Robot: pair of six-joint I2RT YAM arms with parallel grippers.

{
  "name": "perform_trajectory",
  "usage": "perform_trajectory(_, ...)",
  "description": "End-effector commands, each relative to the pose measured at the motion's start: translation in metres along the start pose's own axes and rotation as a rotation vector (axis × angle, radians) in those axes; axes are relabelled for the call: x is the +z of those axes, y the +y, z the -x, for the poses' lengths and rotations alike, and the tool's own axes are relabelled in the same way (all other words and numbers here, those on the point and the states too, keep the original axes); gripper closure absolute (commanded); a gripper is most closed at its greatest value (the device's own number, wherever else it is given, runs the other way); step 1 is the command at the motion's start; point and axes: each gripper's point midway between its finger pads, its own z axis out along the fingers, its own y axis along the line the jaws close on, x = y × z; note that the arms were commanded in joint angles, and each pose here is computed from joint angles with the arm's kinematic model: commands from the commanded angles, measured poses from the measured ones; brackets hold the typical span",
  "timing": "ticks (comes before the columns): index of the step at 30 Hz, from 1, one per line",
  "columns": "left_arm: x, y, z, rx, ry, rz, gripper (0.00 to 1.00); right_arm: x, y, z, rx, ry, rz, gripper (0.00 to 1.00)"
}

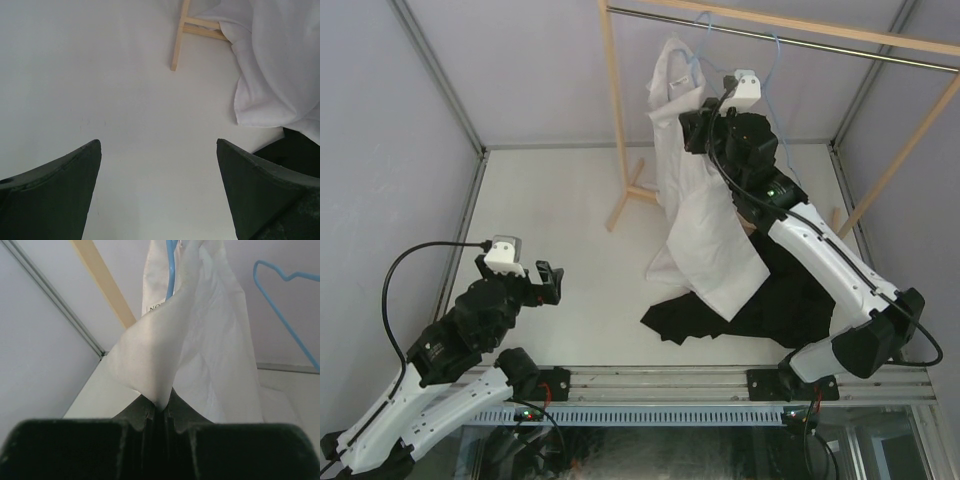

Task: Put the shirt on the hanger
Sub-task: Place the hanger at the clothesline.

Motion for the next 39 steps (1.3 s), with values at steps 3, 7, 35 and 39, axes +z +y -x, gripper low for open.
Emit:
perform_trajectory(3,0.003,0.001,0.000,-0.012,-0.005,0.012,0.00,0.013,0.011,0.064,0.106,-0.207,0.067,1.00)
perform_trajectory(7,0.003,0.002,0.000,-0.010,-0.005,0.016,0.00,0.025,0.010,0.065,0.115,-0.227,0.069,1.00)
perform_trajectory(35,0.004,0.001,-0.003,0.000,0.002,0.014,0.00,0.091,-0.030,0.036,0.074,-0.390,-0.032,1.00)
perform_trajectory(39,0.005,0.001,-0.003,0.001,0.005,0.017,0.00,0.096,-0.027,0.023,0.074,-0.347,-0.014,1.00)
